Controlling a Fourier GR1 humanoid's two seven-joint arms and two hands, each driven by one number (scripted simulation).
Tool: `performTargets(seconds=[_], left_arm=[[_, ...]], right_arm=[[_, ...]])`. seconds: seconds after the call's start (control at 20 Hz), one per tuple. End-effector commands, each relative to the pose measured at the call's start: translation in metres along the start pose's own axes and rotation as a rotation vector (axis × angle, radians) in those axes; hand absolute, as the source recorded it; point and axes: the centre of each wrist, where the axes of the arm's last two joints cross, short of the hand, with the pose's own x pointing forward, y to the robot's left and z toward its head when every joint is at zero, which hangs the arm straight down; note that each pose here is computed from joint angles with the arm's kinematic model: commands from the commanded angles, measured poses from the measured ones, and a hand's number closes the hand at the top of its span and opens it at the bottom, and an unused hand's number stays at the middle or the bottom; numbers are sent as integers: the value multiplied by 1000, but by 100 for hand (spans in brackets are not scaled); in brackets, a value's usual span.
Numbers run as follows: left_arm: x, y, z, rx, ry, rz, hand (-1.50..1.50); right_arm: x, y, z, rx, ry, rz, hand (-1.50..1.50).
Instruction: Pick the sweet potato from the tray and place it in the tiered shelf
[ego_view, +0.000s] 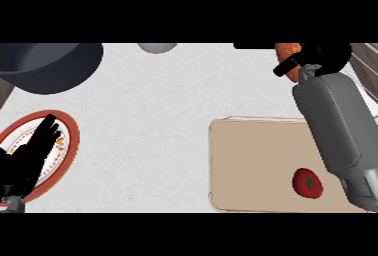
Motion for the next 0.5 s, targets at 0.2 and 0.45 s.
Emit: performTargets(seconds=[0.2,0.45], left_arm=[[-7,-11,-2,3,6,10,0],[2,10,-3,10,-4,-1,0]], right_arm=[[37,-70,33,-131,47,-282,150],[34,-97,41,-218,39,-265,150]])
